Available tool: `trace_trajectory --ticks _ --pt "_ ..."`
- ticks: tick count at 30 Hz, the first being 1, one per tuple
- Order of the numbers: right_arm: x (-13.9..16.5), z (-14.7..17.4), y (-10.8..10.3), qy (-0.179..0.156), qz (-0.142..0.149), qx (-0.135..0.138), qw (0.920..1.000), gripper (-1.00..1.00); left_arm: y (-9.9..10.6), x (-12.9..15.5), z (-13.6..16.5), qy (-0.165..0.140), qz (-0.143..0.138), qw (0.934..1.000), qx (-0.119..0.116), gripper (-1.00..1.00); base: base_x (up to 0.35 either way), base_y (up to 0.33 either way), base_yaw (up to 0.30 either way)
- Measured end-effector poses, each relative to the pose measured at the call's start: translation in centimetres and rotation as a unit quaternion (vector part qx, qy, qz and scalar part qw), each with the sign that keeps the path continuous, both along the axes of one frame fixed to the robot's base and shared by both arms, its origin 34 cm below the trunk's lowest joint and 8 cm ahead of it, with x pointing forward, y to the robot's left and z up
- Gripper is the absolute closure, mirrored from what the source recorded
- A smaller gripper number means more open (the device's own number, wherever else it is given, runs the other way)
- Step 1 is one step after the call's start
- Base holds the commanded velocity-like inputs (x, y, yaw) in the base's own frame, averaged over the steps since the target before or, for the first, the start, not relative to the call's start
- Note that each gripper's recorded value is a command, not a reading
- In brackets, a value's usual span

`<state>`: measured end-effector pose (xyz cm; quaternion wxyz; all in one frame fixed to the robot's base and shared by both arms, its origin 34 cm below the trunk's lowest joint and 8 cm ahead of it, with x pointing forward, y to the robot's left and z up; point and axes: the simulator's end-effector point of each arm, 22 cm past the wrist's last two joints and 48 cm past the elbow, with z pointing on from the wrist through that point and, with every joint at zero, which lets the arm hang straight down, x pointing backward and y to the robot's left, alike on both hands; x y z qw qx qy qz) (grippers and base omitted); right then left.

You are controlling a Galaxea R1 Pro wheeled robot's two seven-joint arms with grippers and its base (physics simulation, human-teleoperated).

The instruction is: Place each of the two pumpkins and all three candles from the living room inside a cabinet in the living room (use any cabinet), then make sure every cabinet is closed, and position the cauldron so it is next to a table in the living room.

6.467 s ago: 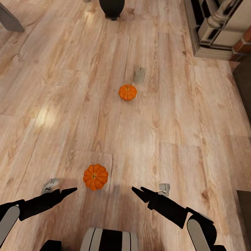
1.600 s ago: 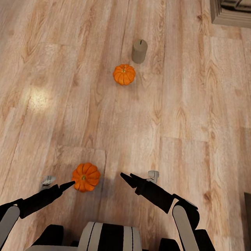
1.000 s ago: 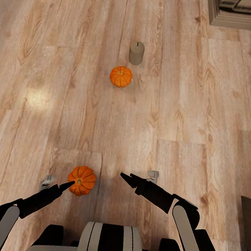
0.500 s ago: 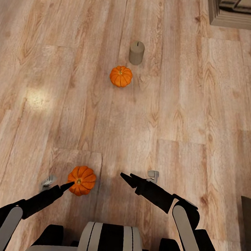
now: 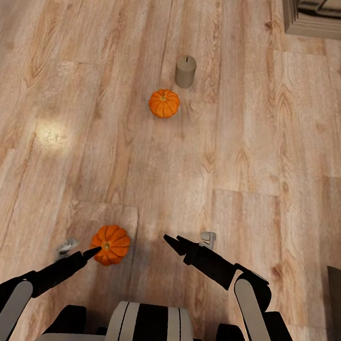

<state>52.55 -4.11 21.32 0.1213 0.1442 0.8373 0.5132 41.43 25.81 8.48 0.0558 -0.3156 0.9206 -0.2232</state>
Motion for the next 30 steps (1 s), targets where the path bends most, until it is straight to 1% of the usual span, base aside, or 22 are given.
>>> trace_trajectory --ticks 4,15,22,25,26,30 --pt "0.0 0.0 0.0 0.0 0.0 0.0 1.0 -1.0 -0.8 -0.1 0.0 0.0 -0.007 1.0 -0.007 -1.0 -0.016 -0.071 0.0" --pt "0.0 0.0 0.0 0.0 0.0 0.0 1.0 -1.0 -1.0 0.0 0.1 -0.002 -0.009 0.9999 -0.01 -1.0 0.013 -0.01 0.0" --pt "0.0 0.0 0.0 0.0 0.0 0.0 1.0 -1.0 -1.2 0.2 0.2 -0.004 -0.004 0.9999 -0.016 -1.0 0.068 -0.032 0.0" --pt "0.0 0.0 0.0 0.0 0.0 0.001 1.0 -1.0 -1.7 0.5 0.5 -0.008 0.005 0.9995 -0.029 -1.0 0.093 -0.001 0.0" --pt "0.0 0.0 0.0 0.0 0.0 0.001 1.0 -1.0 -1.7 0.6 0.6 -0.009 0.005 0.9995 -0.03 1.0 0.021 0.0 0.0" --pt "0.0 0.0 0.0 0.0 0.0 0.001 1.0 -1.0 -1.7 0.7 0.6 -0.013 0.006 0.9994 -0.03 1.0 0.026 0.0 0.0"
